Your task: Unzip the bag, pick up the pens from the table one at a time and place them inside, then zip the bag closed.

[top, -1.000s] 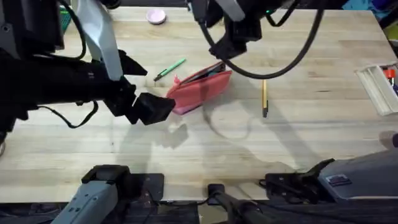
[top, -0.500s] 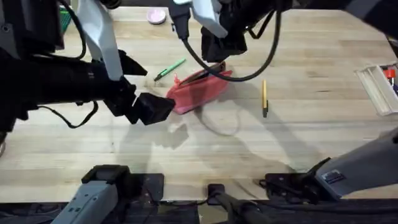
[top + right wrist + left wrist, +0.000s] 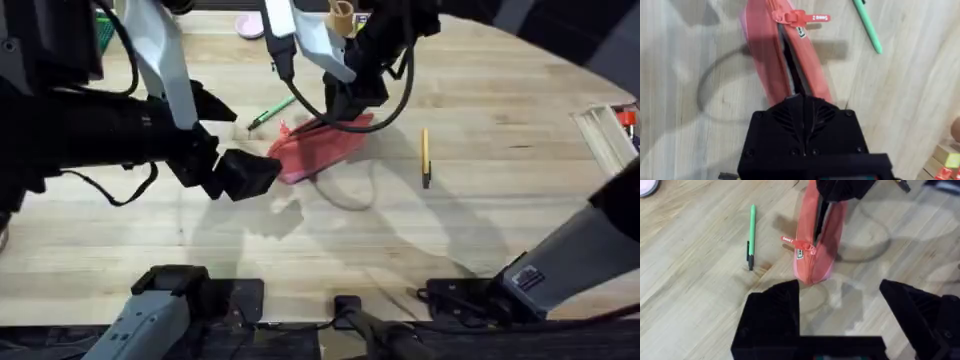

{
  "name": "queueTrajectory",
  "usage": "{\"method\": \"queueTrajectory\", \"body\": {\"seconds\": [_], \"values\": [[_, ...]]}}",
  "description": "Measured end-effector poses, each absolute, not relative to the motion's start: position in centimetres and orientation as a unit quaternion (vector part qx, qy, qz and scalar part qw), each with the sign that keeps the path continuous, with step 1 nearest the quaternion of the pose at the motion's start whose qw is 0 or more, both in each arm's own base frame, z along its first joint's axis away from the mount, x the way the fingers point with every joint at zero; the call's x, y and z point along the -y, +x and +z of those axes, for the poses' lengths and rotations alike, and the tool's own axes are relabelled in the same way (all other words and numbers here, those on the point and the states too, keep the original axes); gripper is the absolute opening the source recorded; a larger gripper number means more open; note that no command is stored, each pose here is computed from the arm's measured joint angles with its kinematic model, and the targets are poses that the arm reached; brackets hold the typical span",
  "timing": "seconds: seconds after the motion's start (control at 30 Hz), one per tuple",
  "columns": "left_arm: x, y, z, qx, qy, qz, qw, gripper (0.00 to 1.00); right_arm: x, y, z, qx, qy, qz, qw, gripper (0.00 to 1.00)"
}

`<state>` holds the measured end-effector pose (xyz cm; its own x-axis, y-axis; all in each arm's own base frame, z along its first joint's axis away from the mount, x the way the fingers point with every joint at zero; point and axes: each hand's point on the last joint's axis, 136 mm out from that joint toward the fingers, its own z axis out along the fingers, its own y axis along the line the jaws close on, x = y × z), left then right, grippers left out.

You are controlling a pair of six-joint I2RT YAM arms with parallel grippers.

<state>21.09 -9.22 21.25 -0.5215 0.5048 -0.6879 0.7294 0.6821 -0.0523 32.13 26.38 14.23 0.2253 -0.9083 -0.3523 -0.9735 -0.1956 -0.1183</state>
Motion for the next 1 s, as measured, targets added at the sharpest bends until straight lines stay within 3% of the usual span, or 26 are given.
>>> {"method": "queueTrajectory", "body": {"seconds": [0.63, 1.0], "values": [[9.2, 21.1, 21.2, -0.855, 0.361, -0.17, 0.33, 0.995, -27.4, 32.1, 9.1, -0.616, -0.769, 0.131, 0.11, 0.031], [9.2, 21.1, 21.3, -0.855, 0.361, -0.169, 0.332, 0.996, -27.6, 32.0, 8.9, -0.614, -0.77, 0.132, 0.109, 0.032]]}}
